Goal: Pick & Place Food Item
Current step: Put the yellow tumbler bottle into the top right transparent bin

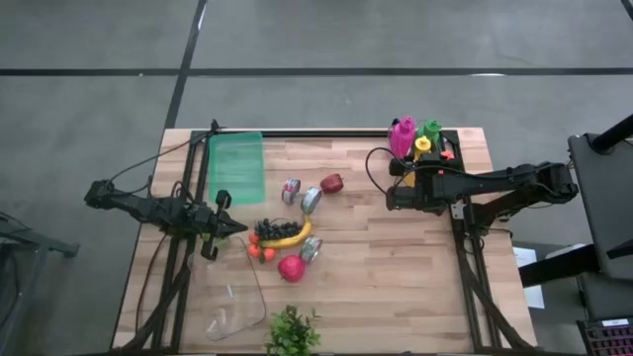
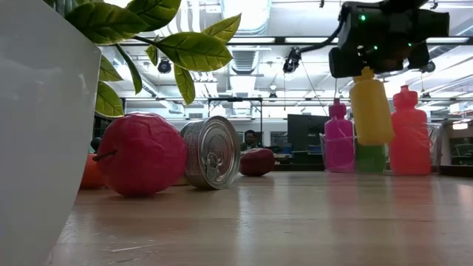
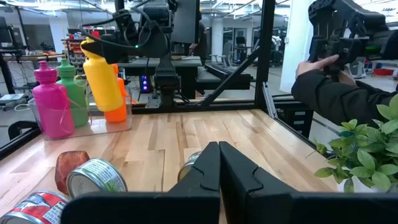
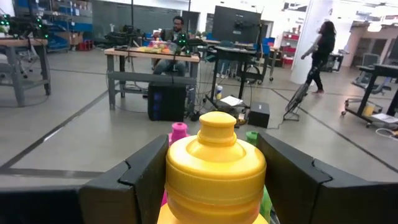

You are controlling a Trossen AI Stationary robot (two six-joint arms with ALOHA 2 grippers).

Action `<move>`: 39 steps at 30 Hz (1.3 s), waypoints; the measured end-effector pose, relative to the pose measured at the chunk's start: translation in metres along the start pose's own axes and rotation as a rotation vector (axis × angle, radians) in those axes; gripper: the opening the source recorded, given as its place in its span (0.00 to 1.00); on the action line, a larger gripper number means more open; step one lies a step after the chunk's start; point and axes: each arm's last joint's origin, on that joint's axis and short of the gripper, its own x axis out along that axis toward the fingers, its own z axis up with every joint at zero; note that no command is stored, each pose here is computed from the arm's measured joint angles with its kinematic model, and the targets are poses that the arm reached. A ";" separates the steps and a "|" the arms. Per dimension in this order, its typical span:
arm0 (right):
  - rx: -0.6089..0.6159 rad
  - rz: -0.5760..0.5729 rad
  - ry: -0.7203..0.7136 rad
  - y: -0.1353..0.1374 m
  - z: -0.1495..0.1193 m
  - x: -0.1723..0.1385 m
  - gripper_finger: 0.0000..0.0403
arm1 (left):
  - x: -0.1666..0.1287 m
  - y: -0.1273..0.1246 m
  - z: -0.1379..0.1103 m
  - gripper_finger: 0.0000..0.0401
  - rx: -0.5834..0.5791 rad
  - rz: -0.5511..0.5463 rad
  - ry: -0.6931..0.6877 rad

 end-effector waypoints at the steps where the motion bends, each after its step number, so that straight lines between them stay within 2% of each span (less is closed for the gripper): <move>1: 0.004 0.000 0.000 -0.001 -0.002 0.000 0.54 | 0.000 0.000 0.000 0.00 0.000 0.000 0.000; 14: 0.059 0.014 0.000 -0.014 -0.032 -0.003 0.54 | 0.000 0.000 0.000 0.00 0.000 0.000 0.000; 39: 0.058 0.022 0.049 -0.012 -0.036 -0.003 0.54 | 0.000 0.000 0.000 0.00 0.000 0.000 0.000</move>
